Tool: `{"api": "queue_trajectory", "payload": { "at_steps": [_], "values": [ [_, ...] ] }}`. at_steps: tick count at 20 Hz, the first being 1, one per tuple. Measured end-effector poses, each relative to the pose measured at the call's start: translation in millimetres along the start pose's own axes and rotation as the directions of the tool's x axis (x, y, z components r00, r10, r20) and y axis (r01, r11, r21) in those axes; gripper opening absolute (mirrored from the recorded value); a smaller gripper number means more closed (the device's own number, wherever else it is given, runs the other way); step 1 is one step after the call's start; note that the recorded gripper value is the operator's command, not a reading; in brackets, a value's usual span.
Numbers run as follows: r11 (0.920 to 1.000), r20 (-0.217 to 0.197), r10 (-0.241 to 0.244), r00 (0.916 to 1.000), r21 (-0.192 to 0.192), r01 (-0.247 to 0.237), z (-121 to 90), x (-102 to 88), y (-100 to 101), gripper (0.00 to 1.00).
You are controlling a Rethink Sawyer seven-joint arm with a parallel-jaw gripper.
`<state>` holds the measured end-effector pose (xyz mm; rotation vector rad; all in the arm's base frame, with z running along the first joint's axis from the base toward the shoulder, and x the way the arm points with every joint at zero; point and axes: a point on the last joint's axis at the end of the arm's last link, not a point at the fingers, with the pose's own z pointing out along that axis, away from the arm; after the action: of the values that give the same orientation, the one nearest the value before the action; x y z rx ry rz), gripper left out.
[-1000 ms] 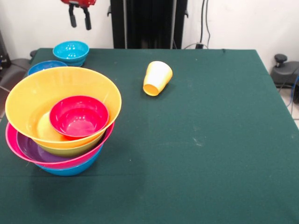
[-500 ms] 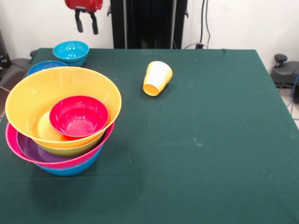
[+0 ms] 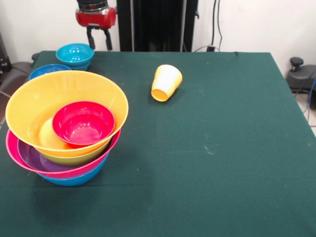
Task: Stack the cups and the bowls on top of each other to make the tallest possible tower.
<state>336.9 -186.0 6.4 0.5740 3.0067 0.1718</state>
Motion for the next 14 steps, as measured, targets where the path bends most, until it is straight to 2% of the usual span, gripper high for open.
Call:
{"api": "queue_trajectory", "payload": {
  "at_steps": [7, 14],
  "values": [
    [0.9999, 0.001, 0.011, 0.9999, -0.007, -0.011, 8.1, -3.0, -4.3, 1.00],
    [0.9973, 0.009, 0.073, 0.9973, -0.004, -0.073, 5.6, 0.1, -27.9, 1.00]
  ]
}}
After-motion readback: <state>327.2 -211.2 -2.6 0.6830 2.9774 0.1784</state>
